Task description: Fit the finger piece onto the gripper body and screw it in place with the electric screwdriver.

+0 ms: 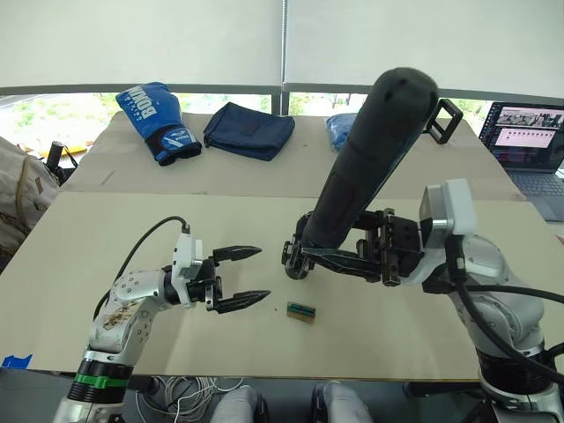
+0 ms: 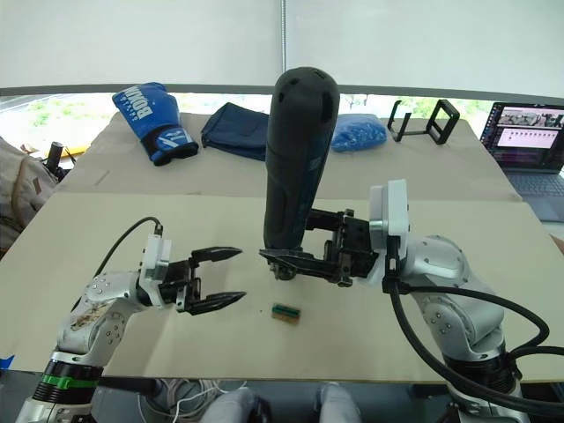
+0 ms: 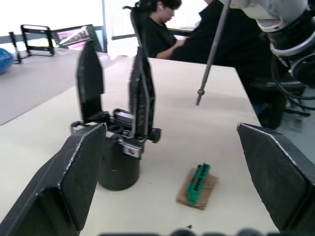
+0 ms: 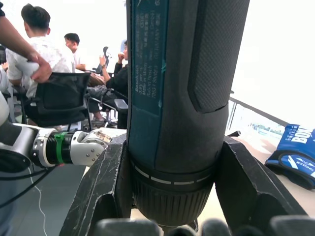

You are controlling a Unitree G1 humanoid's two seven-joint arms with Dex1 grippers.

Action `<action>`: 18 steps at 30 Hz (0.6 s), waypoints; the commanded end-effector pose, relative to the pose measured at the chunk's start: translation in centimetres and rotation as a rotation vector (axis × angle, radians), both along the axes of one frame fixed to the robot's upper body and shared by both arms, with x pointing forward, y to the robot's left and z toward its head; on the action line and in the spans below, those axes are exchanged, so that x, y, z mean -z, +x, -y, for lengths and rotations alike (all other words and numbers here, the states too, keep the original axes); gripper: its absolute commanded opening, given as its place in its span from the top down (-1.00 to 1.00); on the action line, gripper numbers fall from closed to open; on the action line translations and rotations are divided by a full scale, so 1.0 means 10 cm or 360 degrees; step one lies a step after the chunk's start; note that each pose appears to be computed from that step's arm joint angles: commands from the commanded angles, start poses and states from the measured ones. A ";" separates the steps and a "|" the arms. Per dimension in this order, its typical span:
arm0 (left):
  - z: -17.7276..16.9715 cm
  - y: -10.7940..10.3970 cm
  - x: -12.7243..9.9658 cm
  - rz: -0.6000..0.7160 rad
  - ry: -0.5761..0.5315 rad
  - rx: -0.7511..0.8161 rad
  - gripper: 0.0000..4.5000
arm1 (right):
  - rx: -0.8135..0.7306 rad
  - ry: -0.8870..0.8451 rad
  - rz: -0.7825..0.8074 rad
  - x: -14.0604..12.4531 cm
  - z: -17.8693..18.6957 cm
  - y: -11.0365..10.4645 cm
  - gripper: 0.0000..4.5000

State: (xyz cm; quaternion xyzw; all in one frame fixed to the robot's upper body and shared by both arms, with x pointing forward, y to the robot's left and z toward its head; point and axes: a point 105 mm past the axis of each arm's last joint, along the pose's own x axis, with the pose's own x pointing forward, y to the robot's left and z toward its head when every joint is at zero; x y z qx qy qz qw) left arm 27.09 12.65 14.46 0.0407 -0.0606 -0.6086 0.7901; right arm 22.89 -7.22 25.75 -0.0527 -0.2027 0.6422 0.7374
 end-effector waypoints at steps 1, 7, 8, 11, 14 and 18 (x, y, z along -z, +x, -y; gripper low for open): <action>-0.07 0.20 0.16 0.0078 0.0190 -0.0186 -0.99 | -0.0006 0.0047 0.0126 -0.20 0.04 -0.08 0.13; 0.06 0.38 0.44 0.0014 0.0362 -0.0287 -0.99 | 0.0005 0.0036 0.0124 -0.20 0.05 -0.07 0.13; 0.11 0.39 0.47 -0.0003 0.0367 -0.0283 -0.99 | 0.0008 0.0034 0.0123 -0.19 0.05 -0.07 0.13; 0.22 0.41 0.56 -0.0037 0.0399 -0.0272 -0.99 | 0.0016 0.0028 0.0121 -0.18 0.06 -0.07 0.13; 0.32 0.45 0.60 -0.0064 0.0389 -0.0285 -0.99 | 0.0025 0.0022 0.0122 -0.18 0.07 -0.07 0.13; 0.46 0.51 0.64 -0.0053 0.0395 -0.0285 -0.99 | 0.0047 0.0025 0.0119 -0.18 0.09 -0.06 0.13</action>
